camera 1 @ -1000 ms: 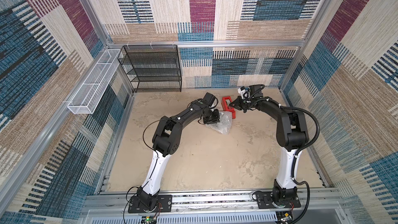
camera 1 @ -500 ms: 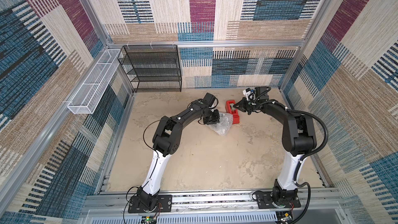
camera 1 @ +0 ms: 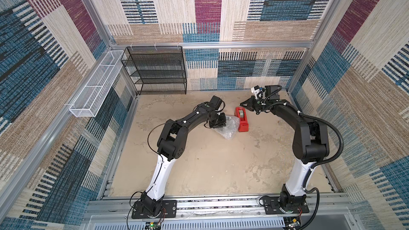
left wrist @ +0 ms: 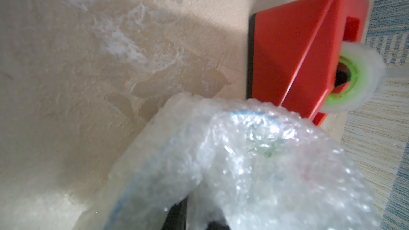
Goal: Wrap bowls in bubble wrap
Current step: Tear off the tape using the Tape Cutter.
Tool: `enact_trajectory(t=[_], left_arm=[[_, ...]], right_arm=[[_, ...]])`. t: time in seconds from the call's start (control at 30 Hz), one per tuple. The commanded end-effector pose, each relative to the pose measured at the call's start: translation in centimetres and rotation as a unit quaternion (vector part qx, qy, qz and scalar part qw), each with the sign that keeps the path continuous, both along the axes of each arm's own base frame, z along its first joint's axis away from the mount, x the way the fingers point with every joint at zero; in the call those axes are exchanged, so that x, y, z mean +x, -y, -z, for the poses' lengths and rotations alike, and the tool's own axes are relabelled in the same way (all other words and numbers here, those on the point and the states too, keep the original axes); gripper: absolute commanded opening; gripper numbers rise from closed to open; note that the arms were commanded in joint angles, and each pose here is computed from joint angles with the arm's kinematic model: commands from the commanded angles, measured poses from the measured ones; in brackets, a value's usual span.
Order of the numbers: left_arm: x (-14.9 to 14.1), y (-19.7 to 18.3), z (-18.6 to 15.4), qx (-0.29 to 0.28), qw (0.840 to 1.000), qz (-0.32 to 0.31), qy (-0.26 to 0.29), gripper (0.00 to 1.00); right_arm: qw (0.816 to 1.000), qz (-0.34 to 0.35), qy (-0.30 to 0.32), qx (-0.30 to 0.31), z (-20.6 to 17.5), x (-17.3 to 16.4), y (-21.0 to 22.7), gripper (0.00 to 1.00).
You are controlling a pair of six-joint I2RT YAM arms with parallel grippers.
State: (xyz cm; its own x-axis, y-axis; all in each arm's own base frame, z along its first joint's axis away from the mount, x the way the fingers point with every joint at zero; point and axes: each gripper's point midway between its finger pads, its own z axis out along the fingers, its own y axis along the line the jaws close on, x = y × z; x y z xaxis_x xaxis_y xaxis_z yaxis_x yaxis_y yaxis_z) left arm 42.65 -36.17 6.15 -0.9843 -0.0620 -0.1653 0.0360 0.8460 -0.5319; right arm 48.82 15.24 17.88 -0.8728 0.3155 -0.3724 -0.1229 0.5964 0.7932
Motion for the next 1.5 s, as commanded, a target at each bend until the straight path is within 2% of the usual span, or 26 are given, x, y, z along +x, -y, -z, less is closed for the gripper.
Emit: enact_trajectory(t=[0.0,0.23,0.5,0.73,1.1,1.47], left_arm=[[-0.8,-0.3,0.6,0.013,1.0,0.01,-0.012,0.19],[-0.8,-0.2,0.7,0.012,1.0,0.009,-0.014,0.19],[-0.8,-0.1,0.8,0.012,1.0,0.009,-0.016,0.19],[-0.8,-0.2,0.7,0.012,1.0,0.009,-0.015,0.19],[-0.7,-0.1,0.5,0.011,1.0,0.01,-0.012,0.18],[-0.8,-0.1,0.7,0.013,1.0,0.01,-0.014,0.18]], right_arm=[[0.999,-0.008,0.031,0.016,-2.5,-0.1,-0.2,0.0],[0.999,-0.004,0.033,0.007,-3.6,-2.6,0.2,0.0],[1.0,0.003,-0.026,0.0,1.6,-8.3,0.7,0.0],[0.998,0.009,-0.064,-0.01,5.1,-11.0,1.1,0.0],[0.995,0.016,-0.092,-0.032,7.9,-12.6,1.8,0.0],[0.995,0.021,-0.088,-0.036,7.7,-12.5,2.4,0.0]])
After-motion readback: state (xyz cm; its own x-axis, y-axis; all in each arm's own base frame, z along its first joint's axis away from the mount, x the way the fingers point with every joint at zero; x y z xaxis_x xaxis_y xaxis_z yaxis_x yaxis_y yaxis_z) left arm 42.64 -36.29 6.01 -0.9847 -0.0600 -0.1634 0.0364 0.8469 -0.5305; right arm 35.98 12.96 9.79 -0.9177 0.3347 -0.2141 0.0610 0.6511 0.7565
